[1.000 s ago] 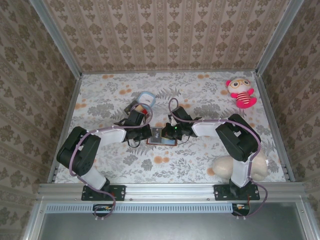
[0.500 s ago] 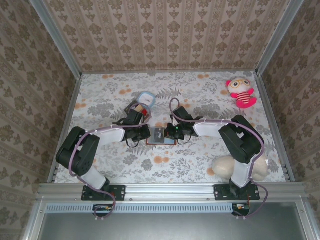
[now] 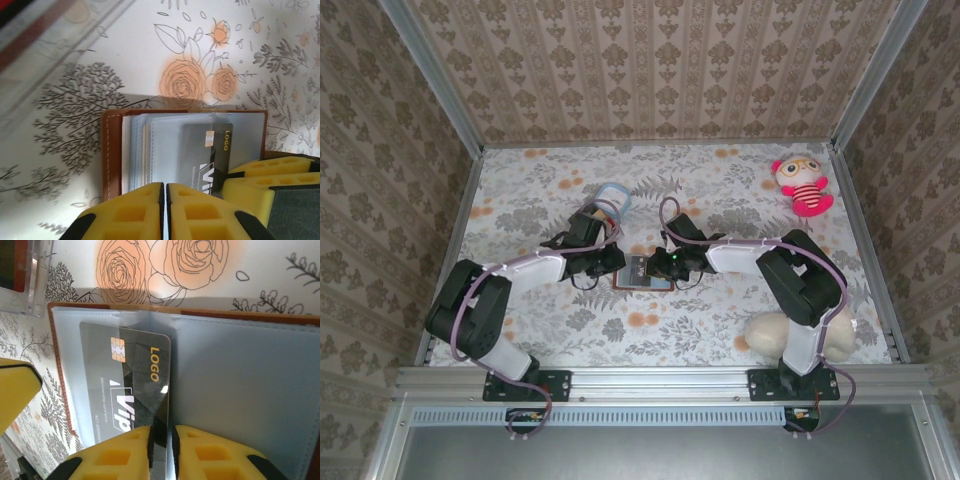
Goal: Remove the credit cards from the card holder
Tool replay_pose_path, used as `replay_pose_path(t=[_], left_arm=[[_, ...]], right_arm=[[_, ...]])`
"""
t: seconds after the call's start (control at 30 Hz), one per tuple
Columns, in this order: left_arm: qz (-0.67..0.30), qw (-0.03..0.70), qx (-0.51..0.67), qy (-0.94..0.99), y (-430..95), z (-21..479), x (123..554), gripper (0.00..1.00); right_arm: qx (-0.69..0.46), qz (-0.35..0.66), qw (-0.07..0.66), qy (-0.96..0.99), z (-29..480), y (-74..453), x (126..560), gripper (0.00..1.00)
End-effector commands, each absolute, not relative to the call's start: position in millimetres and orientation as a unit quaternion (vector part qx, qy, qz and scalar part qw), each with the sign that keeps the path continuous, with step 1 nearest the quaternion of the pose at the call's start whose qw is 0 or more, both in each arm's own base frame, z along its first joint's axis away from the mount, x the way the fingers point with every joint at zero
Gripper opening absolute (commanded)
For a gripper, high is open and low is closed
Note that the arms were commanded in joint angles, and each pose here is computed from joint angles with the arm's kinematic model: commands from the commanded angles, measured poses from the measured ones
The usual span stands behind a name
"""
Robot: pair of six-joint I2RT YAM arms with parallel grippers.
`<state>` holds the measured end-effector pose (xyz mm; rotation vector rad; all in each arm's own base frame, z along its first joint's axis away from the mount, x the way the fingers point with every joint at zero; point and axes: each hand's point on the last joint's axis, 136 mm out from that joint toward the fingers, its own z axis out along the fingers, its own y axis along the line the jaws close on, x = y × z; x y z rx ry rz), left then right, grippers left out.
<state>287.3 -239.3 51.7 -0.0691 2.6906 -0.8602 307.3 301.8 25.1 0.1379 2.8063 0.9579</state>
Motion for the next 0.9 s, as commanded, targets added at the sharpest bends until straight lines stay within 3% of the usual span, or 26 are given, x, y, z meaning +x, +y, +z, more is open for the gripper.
replay_pose_path(t=[0.0,0.5,0.87], left_arm=[[-0.327,0.142,-0.014,0.934,-256,51,288,0.11],[-0.238,0.103,-0.034,0.965,-227,6,270,0.08],[-0.226,0.102,-0.034,0.968,-222,3,269,0.08]], right_arm=[[0.051,0.320,0.075,0.943,19,302,307,0.24],[0.047,0.345,0.067,0.935,16,312,307,0.27],[0.053,0.344,0.083,0.934,21,307,310,0.15]])
